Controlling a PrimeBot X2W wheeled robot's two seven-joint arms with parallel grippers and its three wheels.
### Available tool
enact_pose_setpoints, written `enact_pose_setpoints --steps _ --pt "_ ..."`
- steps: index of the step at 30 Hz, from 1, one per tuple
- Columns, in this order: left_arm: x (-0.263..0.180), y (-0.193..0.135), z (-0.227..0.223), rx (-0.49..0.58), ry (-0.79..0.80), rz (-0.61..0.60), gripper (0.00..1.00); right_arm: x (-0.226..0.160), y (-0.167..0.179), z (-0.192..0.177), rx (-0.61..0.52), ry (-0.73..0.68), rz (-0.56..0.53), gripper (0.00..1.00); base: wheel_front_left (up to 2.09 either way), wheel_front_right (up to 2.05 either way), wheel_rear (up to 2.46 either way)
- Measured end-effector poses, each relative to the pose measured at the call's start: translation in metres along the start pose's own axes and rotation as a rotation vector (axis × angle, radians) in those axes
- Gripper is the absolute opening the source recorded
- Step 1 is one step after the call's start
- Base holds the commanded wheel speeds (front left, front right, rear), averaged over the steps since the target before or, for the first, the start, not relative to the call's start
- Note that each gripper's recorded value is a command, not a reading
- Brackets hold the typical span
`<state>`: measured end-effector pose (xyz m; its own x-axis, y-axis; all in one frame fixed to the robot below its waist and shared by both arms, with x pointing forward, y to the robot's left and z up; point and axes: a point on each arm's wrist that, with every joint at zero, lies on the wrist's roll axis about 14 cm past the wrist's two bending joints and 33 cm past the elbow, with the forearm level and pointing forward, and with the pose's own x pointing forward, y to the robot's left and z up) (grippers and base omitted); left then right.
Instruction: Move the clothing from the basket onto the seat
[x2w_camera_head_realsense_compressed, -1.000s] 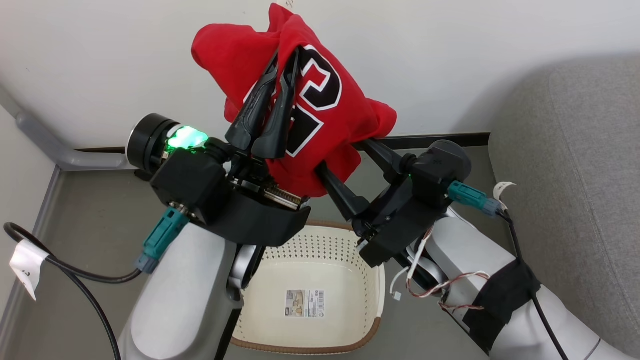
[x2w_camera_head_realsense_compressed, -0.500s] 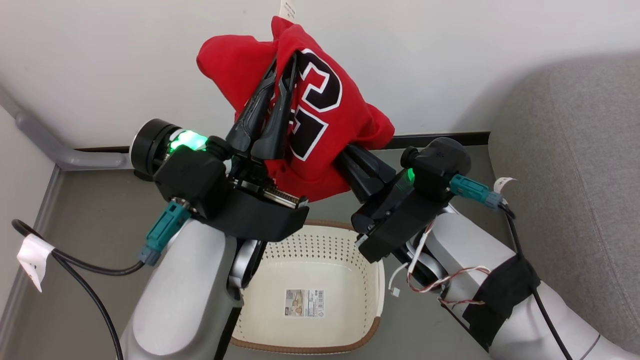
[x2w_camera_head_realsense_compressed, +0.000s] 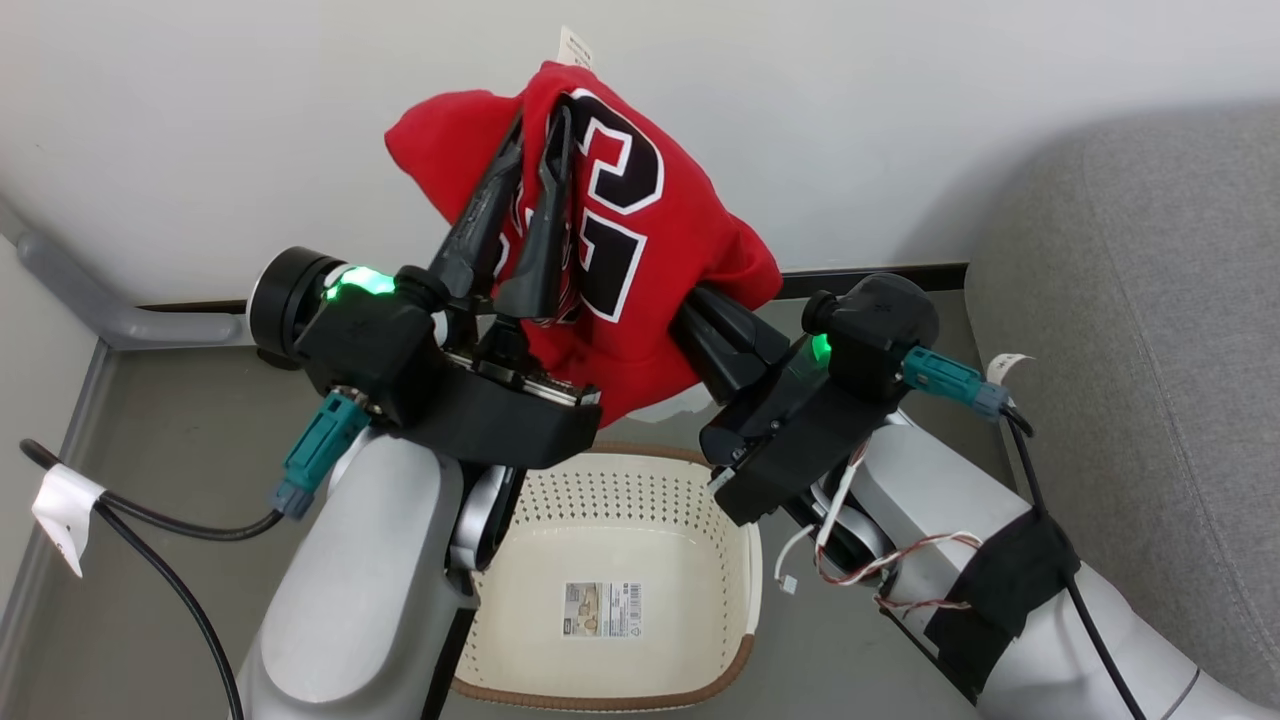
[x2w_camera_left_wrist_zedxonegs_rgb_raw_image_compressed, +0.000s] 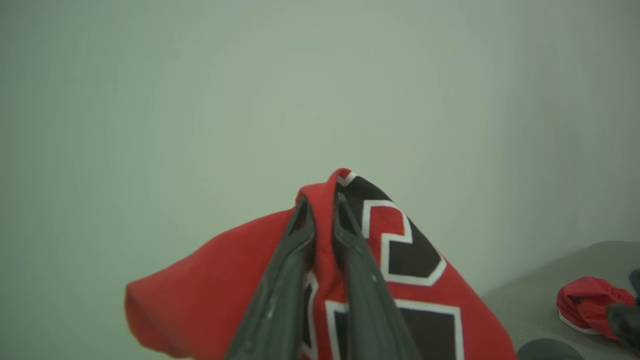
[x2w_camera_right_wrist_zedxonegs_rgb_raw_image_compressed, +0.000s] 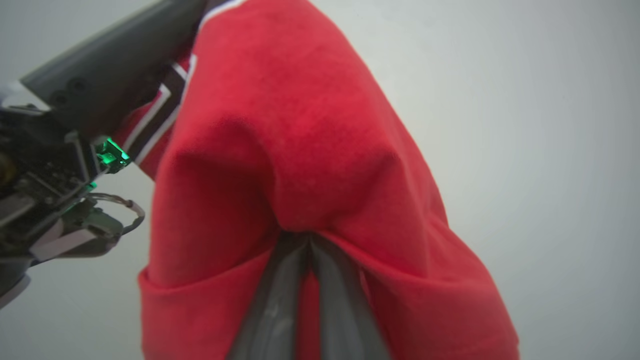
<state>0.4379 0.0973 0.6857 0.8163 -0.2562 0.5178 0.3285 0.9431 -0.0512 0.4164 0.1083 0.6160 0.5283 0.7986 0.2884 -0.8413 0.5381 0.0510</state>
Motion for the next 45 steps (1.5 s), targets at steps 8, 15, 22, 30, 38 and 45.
enact_pose_setpoints --steps 8,15,22,30,38,45 --pt "-0.001 0.003 -0.007 -0.001 0.021 0.01 1.0 0.0 0.003 0.003 -0.002 -0.006 0.009 0.0 0.0 0.0 0.0" --pt "-0.002 0.004 -0.012 -0.002 0.036 0.016 1.0 -0.001 0.003 0.003 -0.002 -0.006 0.008 0.0 0.0 0.0 0.0" --pt "-0.004 0.008 -0.021 -0.004 0.061 0.032 1.0 -0.001 0.003 0.006 0.0 -0.018 0.007 0.0 0.0 0.0 0.0" --pt "-0.011 0.014 -0.038 -0.008 0.112 0.056 1.0 -0.002 -0.002 0.007 0.001 -0.022 -0.007 0.0 0.0 0.0 0.0" --pt "-0.019 0.022 -0.055 0.002 0.167 0.071 1.0 -0.006 -0.008 0.011 -0.005 -0.029 -0.028 0.0 0.0 0.0 0.0" --pt "-0.033 0.018 -0.075 -0.013 0.229 0.068 1.0 -0.012 -0.015 0.015 -0.017 -0.033 -0.053 0.0 0.0 0.0 0.0"
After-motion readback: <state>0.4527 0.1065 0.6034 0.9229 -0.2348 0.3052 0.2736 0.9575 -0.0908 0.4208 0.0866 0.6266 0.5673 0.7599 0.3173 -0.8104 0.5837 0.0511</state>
